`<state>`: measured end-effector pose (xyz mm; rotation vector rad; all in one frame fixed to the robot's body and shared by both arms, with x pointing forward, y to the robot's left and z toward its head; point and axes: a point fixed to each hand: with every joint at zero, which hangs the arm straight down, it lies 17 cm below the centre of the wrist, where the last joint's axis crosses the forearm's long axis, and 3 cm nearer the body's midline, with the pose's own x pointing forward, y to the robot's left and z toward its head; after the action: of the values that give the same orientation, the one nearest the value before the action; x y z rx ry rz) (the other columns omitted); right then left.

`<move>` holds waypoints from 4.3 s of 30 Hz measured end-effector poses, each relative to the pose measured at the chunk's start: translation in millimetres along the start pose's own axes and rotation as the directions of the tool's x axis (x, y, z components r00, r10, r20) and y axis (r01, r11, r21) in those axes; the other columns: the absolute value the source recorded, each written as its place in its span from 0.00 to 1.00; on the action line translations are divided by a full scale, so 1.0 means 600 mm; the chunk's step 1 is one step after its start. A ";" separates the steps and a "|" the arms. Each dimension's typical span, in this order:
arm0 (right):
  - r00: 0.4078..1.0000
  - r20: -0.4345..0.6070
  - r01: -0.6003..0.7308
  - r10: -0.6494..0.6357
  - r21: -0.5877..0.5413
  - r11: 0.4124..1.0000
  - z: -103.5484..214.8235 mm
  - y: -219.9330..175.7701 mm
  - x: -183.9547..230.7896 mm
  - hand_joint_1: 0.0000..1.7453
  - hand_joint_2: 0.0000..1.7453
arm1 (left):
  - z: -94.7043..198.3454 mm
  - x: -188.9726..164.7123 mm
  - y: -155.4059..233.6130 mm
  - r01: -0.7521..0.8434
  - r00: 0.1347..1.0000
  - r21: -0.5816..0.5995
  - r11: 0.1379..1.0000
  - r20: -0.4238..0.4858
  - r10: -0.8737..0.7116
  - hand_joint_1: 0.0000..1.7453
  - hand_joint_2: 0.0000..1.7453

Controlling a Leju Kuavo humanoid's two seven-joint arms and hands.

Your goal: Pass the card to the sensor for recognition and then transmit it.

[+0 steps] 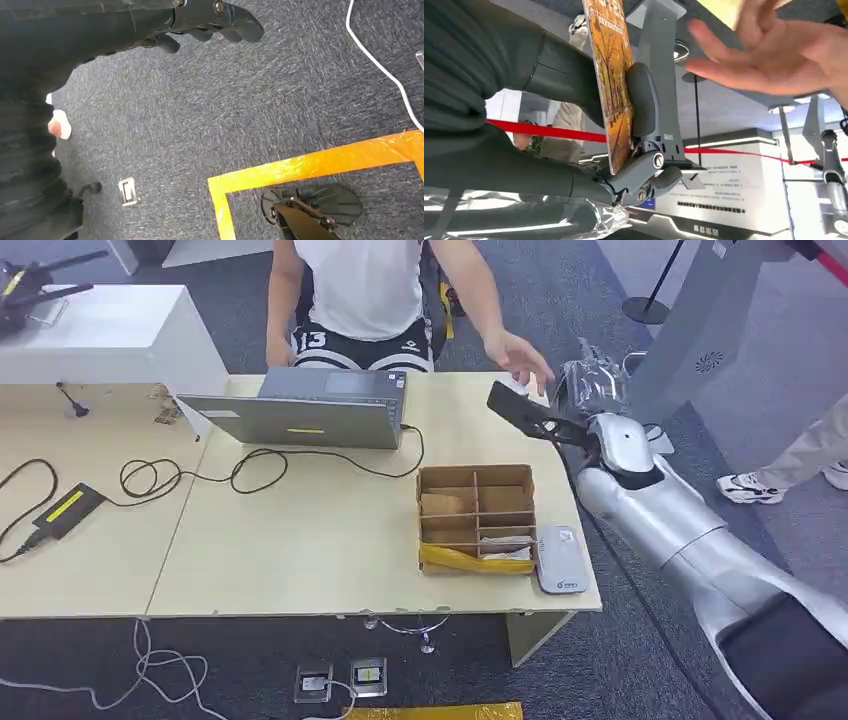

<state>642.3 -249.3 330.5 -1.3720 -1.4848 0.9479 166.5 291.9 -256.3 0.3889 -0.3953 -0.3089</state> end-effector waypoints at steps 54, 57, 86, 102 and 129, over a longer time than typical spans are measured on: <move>0.778 0.260 0.593 -0.572 -0.002 0.806 0.104 -0.033 0.161 0.00 1.00 | 0.011 -0.022 -0.009 -0.015 1.000 0.031 0.999 0.008 0.015 0.00 1.00; 0.682 0.352 0.643 -0.640 0.126 0.755 0.179 -0.031 0.221 0.00 1.00 | 0.013 -0.034 -0.011 -0.024 1.000 0.031 0.999 0.004 0.023 0.00 1.00; 0.966 0.211 0.120 -0.152 0.160 0.980 0.364 0.116 0.052 0.00 1.00 | 0.016 -0.052 -0.016 -0.043 0.999 0.016 0.999 -0.022 0.044 0.00 1.00; 0.975 0.211 0.044 -0.068 0.116 0.992 0.339 0.098 0.034 0.00 1.00 | 0.015 -0.045 -0.017 -0.045 0.999 0.013 0.999 -0.018 0.045 0.00 1.00; 0.973 0.203 0.052 -0.108 0.266 0.963 0.306 0.196 0.052 0.00 1.00 | 0.009 -0.014 -0.013 -0.033 0.999 0.013 0.999 0.004 0.033 0.00 1.00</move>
<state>506.7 -201.0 163.3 -1.0386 -1.5012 1.2223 155.0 286.6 -257.3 0.3943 -0.4076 -0.2752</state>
